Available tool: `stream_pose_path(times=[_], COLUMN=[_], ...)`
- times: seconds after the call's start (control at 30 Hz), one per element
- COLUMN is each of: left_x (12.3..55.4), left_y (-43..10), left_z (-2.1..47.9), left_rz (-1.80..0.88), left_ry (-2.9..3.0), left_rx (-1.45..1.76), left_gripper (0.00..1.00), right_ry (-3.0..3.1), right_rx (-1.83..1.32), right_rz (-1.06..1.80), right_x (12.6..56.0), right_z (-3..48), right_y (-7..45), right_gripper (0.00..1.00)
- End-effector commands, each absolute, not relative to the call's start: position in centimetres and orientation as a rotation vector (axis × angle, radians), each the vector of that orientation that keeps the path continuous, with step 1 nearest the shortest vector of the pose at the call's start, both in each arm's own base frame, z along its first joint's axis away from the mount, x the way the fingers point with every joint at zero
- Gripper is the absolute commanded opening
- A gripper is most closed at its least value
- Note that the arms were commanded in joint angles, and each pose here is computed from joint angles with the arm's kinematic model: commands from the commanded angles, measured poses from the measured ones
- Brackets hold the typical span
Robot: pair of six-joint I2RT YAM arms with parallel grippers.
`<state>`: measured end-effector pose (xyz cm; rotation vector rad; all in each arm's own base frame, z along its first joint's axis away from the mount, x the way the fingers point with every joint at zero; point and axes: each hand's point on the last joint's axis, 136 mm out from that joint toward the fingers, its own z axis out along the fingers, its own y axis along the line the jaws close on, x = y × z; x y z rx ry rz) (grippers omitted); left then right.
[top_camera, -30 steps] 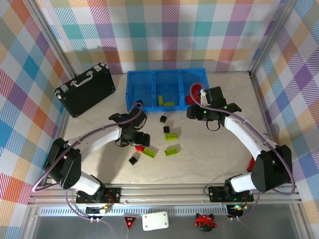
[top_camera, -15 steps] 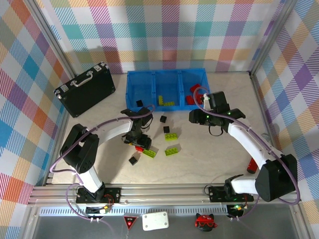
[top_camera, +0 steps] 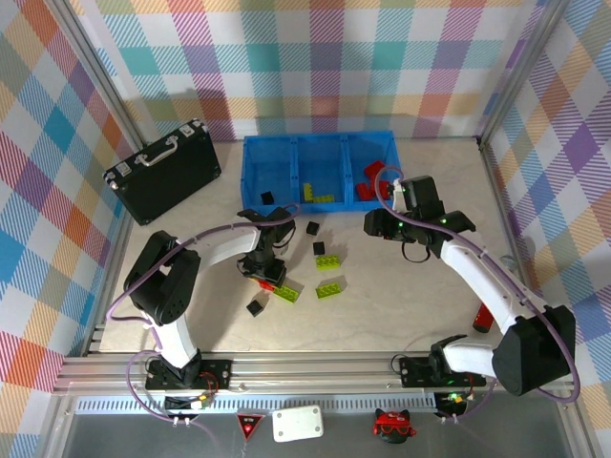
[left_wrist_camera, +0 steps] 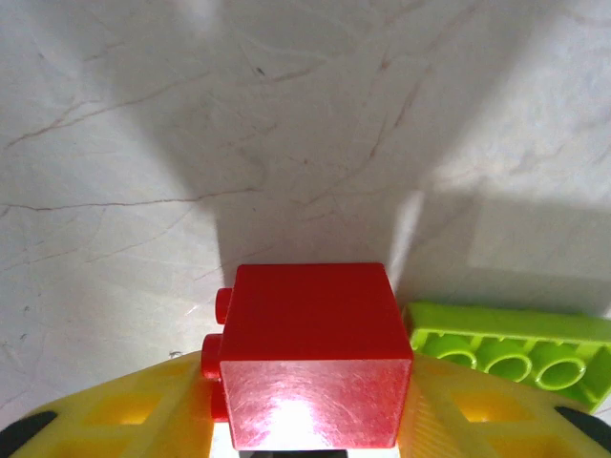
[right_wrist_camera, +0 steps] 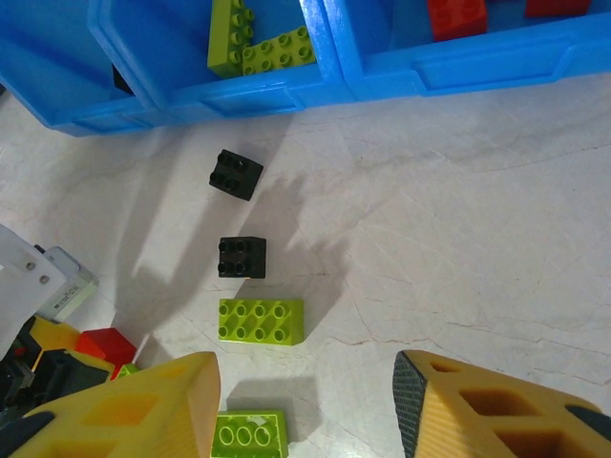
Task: Sort the legos into containers by color
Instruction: Pick up the lego from the middle-left of the table, then place the lego in the container.
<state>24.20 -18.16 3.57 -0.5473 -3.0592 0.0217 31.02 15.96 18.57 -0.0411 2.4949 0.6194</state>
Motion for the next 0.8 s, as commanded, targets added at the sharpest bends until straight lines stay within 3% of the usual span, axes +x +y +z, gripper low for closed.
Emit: stream_pose_path(times=[0.0,0.33,0.43,0.53,0.77], left_x=[25.0,26.5,27.1,28.3,30.8], left_y=[-18.8,-20.7,-22.5,-25.4,-29.1], left_z=[4.4,8.8,11.4,14.5,19.7], left_rz=[0.037,0.245,0.516,0.977,1.533], left_ry=[-3.087,-3.196,-3.245,-3.195,-2.99], left_rx=[-0.558,-0.414,-0.237,0.029,0.424], left_gripper=[0.42,0.36,0.36,0.37,0.38], right_ry=[2.487,2.412,2.353,2.305,2.142], right_rx=[-0.036,-0.102,-0.131,-0.138,-0.148], right_rz=[0.642,0.76,0.839,0.895,0.976], right_x=[30.2,29.6,29.3,29.0,28.8], right_z=[19.3,20.8,21.4,21.7,23.4], right_y=[16.2,18.9,20.4,21.5,23.3], right_gripper=[0.52,0.51,0.51,0.5,0.5])
